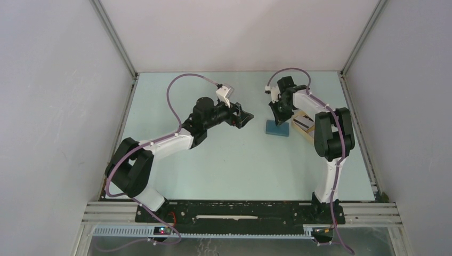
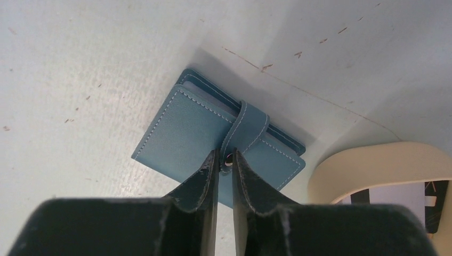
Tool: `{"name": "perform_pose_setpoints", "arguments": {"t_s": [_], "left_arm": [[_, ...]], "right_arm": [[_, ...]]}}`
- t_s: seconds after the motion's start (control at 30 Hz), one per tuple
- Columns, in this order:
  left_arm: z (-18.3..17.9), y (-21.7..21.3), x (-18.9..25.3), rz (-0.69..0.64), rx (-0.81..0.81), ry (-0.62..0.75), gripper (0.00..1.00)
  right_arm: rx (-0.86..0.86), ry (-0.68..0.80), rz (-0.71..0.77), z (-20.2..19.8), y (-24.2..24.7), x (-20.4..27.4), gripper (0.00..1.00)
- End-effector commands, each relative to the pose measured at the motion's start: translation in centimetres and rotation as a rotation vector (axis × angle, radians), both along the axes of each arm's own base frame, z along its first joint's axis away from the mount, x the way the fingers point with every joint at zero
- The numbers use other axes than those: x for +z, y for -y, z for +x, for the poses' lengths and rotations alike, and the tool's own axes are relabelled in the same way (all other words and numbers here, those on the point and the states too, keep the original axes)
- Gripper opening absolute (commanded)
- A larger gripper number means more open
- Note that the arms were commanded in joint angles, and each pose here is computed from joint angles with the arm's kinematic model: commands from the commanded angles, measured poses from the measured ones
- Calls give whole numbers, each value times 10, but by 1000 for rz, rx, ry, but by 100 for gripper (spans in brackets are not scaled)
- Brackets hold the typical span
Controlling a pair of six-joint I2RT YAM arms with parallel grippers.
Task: Put the credit cards into the card holder
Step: Open the card holder at the center of the board.
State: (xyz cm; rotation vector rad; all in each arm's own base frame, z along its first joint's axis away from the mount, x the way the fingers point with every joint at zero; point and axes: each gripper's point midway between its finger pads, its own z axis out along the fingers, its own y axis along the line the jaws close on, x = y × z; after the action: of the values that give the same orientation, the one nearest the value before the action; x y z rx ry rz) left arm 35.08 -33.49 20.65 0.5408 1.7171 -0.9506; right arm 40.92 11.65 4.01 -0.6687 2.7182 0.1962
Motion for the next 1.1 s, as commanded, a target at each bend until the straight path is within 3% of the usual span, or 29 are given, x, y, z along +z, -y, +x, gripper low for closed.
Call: {"name": "perform_pose_setpoints", "arguments": {"t_s": [0.0,0.27,0.43,0.53,0.63,1.07], "left_arm": [[-3,0,1,-22,-23,14,85],[-3,6,-20,-69,-32,-98,76],[1,8,-34,-88,-15,-169,76],[3,10,-40,-95,-8,-201,76],[5,12,-45,-98,-4,-221,76],[3,13,-45,-99,-16,-227,75]], "right_arm": [[38,30,90,-7,-9,31,0],[76,31,204,-18,-25,52,0],[73,67,146,-12,-14,49,1],[69,111,59,-7,-5,44,35],[75,132,-12,-2,-3,36,53],[59,80,-86,6,1,1,52]]}}
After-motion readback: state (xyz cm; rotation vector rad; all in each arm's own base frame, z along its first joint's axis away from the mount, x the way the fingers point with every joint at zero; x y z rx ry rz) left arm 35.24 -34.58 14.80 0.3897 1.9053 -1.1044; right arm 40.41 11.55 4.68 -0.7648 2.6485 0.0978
